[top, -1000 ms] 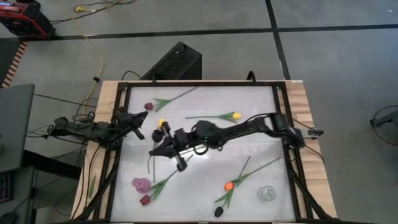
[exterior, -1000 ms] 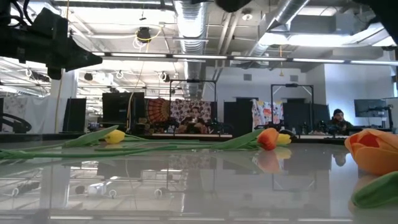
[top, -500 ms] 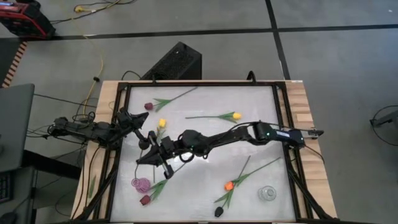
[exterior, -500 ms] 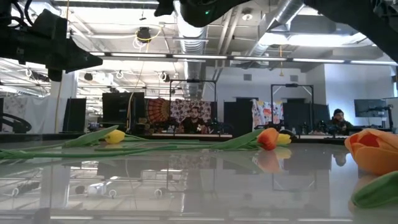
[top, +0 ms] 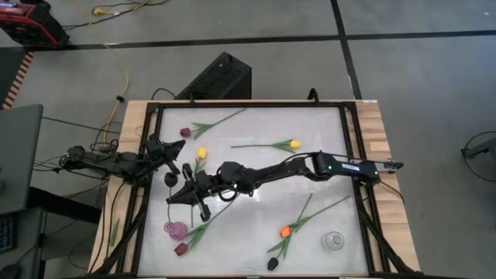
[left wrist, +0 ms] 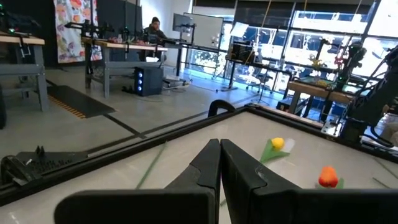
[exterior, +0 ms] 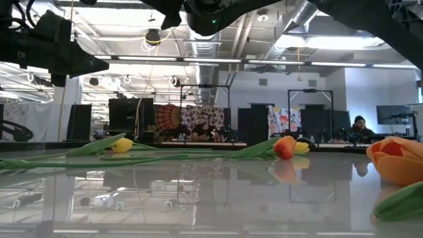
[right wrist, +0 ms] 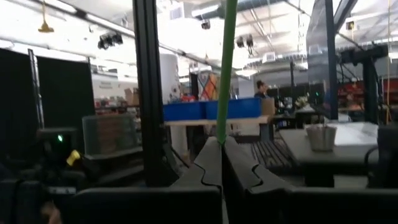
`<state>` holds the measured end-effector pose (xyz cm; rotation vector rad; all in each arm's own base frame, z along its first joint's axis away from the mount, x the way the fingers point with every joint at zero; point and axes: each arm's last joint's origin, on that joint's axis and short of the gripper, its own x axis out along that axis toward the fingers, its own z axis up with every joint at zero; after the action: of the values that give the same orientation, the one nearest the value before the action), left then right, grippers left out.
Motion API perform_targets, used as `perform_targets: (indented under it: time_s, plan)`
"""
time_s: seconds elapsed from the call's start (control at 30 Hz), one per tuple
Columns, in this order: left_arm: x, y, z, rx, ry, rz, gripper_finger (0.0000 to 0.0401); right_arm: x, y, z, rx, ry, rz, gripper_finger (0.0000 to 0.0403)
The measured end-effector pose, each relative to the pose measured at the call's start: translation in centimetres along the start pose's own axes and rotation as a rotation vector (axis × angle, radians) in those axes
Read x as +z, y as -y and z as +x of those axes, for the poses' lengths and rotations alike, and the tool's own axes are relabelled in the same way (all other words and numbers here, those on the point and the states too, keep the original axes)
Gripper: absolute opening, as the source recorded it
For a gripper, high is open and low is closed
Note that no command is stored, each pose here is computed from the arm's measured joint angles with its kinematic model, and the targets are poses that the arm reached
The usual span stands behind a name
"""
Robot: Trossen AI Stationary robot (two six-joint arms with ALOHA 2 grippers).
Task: Sort flowers into vase by color
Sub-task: Put the top black flower into the pink flower vase, then put the black flower into the pink flower vase
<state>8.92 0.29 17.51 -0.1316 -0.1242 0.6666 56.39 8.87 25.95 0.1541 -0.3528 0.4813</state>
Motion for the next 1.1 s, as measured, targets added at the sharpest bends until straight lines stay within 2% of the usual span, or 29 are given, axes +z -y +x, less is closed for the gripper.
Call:
perform_targets:
  time_s: [0.13, 0.43, 0.57, 0.7, 0.83, 1.0, 1.1]
  plan:
    - [0.0, 0.0, 0.0, 0.0, 0.0, 0.005, 0.0, -0.7, -0.3, 0.1, -0.003, -0.064, 0.005, 0.0025]
    - [-0.1, 0.0, 0.0, 0.002, -0.007, 0.032, 0.0, -1.5, -0.2, 0.0, -0.017, -0.145, 0.036, 0.0065]
    - [-0.1, 0.0, 0.0, 0.002, -0.008, 0.032, 0.0, -1.7, -0.1, -0.1, -0.022, -0.184, 0.089, 0.0082]
    - [-0.1, 0.0, 0.0, 0.003, -0.008, 0.033, 0.0, -2.1, 0.4, -0.4, 0.012, -0.259, 0.16, 0.0118]
    - [-0.1, 0.0, 0.0, 0.003, -0.008, 0.033, 0.0, -1.4, 0.9, -0.3, 0.115, -0.4, 0.292, 0.0172]
    - [-0.1, 0.0, 0.0, 0.004, -0.008, 0.033, 0.0, -0.2, 0.9, -0.4, 0.213, -0.629, 0.372, 0.0242]
    - [-0.2, 0.0, 0.0, 0.004, -0.011, 0.038, 0.0, 0.5, 0.4, -1.2, 0.216, -0.765, 0.422, 0.0261]
